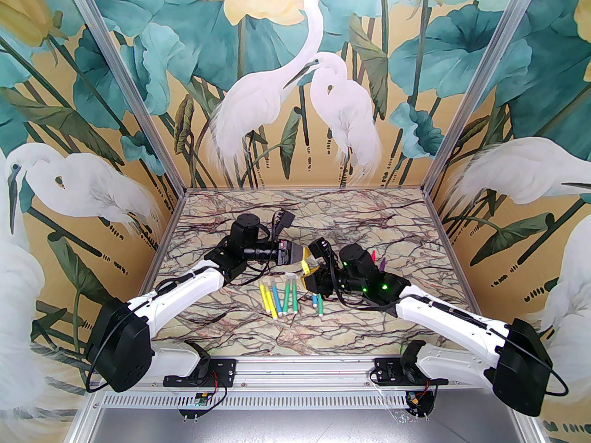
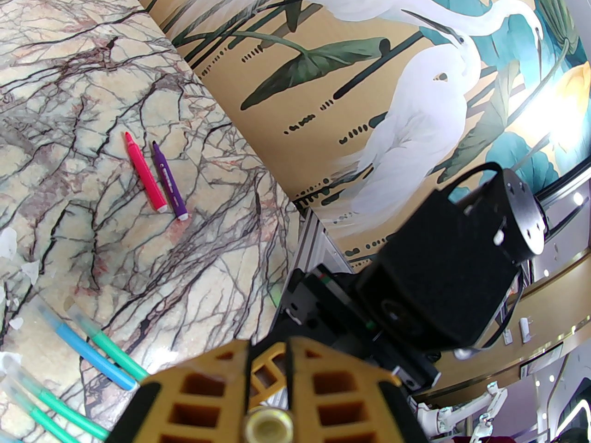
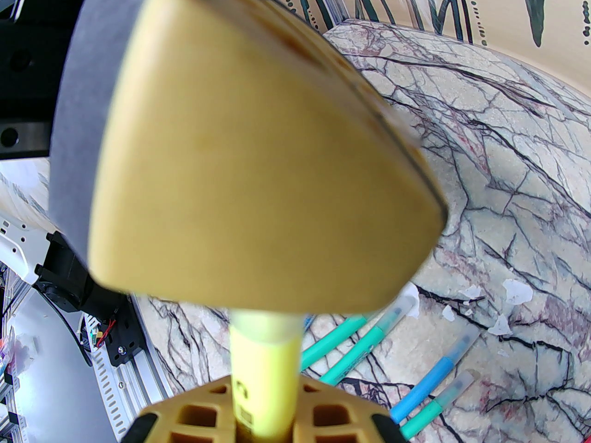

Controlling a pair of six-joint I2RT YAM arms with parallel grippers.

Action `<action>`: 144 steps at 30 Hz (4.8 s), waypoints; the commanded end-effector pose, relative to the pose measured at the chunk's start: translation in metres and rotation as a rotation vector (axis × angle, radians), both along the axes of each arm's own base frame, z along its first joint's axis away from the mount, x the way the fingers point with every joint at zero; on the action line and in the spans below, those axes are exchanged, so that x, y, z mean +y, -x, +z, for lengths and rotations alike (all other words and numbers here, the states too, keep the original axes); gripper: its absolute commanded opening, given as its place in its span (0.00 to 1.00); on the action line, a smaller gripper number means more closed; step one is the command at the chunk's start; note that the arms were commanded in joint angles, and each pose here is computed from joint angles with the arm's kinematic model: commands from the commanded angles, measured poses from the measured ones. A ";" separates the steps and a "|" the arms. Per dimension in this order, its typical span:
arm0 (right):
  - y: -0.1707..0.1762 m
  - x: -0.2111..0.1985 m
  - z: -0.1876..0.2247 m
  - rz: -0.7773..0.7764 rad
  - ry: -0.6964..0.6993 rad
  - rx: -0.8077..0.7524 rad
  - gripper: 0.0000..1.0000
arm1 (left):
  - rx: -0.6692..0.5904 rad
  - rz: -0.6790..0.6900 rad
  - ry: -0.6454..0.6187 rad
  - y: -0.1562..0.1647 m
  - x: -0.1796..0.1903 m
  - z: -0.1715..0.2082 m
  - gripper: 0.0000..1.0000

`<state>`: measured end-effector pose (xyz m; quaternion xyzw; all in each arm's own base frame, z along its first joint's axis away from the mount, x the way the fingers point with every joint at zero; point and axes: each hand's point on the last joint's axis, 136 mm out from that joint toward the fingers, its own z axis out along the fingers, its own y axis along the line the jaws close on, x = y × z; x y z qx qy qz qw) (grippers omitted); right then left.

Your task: Open the pen caps

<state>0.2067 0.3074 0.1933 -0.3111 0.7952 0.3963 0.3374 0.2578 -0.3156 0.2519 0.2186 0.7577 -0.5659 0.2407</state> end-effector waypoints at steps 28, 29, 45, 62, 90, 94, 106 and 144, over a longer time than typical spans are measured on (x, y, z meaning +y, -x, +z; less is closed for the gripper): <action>0.006 -0.025 -0.039 -0.030 0.164 0.013 0.00 | 0.027 0.373 -0.124 -0.066 0.068 0.006 0.00; 0.003 -0.027 -0.040 -0.049 0.176 0.007 0.00 | 0.026 0.390 -0.149 -0.067 0.071 0.003 0.00; -0.035 -0.055 -0.041 -0.304 0.265 -0.026 0.00 | 0.045 0.569 -0.480 -0.067 0.123 -0.045 0.00; -0.076 -0.130 -0.054 -0.725 0.413 -0.016 0.00 | 0.077 0.728 -0.803 -0.070 0.176 -0.085 0.00; -0.113 -0.184 -0.105 -0.949 0.543 0.128 0.00 | 0.202 0.769 -1.075 -0.108 0.219 -0.170 0.00; -0.118 -0.187 -0.115 -0.962 0.562 0.150 0.00 | 0.231 0.774 -1.077 -0.113 0.222 -0.179 0.00; -0.133 -0.205 -0.145 -1.034 0.593 0.229 0.00 | 0.267 0.760 -1.073 -0.126 0.222 -0.199 0.00; -0.135 -0.232 -0.174 -1.103 0.667 0.299 0.20 | 0.335 0.735 -1.165 -0.122 0.231 -0.234 0.19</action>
